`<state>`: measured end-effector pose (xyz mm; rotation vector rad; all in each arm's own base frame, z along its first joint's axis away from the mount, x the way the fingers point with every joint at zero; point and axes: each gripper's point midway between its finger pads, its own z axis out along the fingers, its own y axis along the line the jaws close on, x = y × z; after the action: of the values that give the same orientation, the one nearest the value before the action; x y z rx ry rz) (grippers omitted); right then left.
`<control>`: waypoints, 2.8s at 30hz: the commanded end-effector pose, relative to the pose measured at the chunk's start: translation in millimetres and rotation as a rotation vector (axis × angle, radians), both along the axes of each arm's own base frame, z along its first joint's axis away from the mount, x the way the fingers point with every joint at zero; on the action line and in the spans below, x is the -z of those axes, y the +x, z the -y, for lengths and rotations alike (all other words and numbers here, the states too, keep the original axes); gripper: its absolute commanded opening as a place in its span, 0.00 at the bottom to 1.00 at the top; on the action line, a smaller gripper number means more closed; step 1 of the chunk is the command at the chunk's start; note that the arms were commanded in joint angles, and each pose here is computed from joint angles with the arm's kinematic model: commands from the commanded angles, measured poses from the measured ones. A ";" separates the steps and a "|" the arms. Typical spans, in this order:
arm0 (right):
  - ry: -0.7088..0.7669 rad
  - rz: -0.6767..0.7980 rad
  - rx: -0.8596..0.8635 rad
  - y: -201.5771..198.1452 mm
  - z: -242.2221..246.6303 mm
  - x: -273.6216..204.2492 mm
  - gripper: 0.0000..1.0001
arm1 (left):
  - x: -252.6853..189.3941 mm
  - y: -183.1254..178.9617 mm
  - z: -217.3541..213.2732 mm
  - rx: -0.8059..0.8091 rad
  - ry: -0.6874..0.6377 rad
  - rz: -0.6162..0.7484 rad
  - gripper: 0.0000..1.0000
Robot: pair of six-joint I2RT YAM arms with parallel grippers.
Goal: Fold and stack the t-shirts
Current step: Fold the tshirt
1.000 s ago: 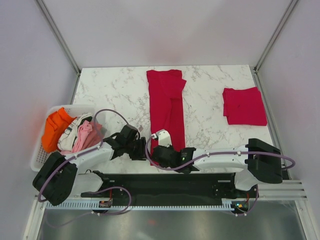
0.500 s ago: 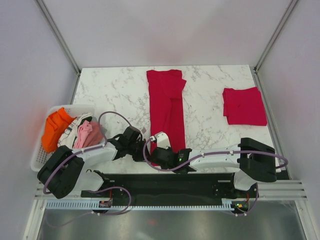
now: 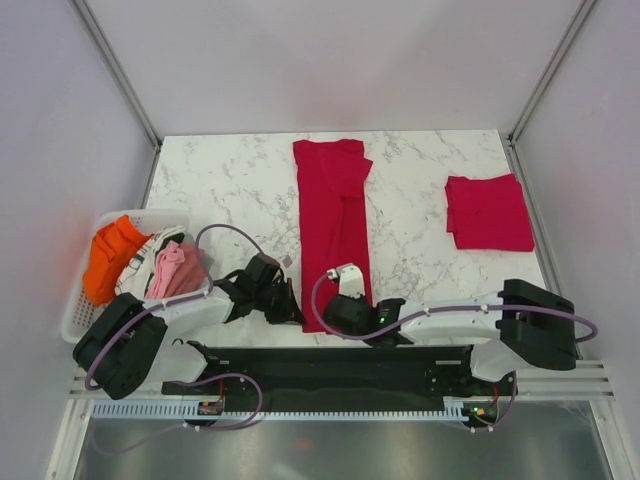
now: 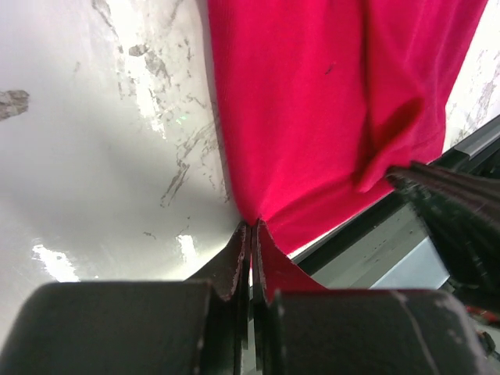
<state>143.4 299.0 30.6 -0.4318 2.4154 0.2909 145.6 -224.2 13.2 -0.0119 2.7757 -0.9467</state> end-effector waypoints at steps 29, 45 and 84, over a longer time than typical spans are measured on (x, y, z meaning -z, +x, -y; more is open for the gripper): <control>-0.020 0.016 0.125 6.3 38.5 -6.4 0.18 | -7.1 3.1 3.3 0.000 -0.012 0.021 0.02; 0.121 -0.006 0.109 -6.9 44.1 -27.4 0.42 | -13.9 3.6 -1.2 -0.013 -0.003 0.044 0.06; 0.272 -0.190 0.102 -19.6 29.5 -12.1 0.04 | -19.1 1.1 -5.0 -0.009 0.003 0.056 0.32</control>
<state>127.5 272.1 40.5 -0.2177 2.5201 0.5886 142.2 -217.3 25.2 -0.0143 2.7527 -0.9243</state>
